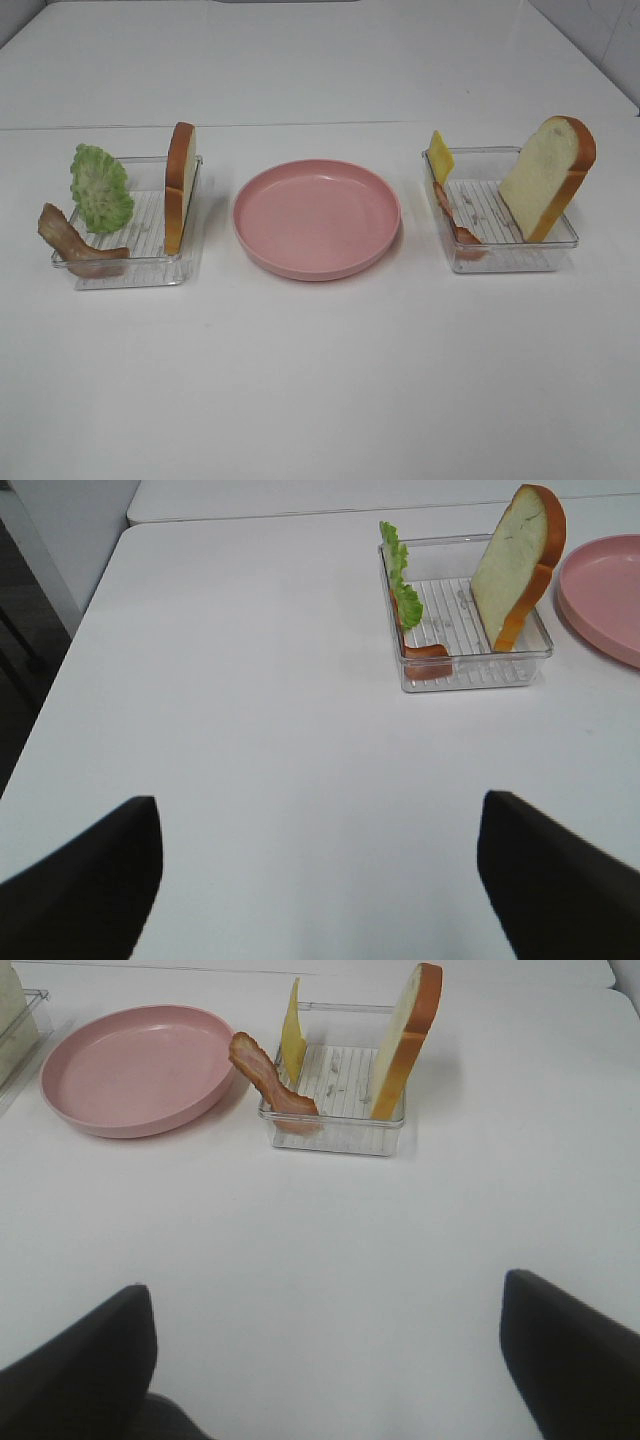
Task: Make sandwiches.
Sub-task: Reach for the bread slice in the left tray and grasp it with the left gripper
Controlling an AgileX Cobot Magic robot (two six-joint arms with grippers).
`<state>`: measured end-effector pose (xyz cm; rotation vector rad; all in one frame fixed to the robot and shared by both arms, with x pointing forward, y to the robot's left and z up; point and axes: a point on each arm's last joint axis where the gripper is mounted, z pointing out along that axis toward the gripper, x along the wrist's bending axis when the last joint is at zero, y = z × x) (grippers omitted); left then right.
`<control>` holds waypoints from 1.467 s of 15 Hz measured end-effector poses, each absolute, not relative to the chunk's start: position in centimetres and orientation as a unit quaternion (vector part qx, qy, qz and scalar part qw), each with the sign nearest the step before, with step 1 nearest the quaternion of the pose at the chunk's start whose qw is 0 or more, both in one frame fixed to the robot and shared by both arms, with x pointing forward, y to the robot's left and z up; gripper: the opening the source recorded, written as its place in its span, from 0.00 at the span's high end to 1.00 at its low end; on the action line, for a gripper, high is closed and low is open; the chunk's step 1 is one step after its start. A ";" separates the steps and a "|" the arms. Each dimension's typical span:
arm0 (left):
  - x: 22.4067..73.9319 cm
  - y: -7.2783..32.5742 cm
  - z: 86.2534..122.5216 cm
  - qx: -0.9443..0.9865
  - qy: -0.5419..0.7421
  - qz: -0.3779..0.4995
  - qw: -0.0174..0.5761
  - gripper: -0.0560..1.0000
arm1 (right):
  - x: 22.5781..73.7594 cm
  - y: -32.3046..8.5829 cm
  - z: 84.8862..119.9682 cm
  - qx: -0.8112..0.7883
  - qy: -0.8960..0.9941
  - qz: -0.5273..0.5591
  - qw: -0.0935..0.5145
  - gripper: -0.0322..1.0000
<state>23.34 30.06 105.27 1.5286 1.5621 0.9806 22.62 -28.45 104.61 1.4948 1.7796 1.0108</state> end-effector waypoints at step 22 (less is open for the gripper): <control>23.3 30.1 105.3 0.594 0.607 0.381 0.364 0.18 | 22.6 -28.4 104.6 0.563 0.670 0.381 0.299 0.12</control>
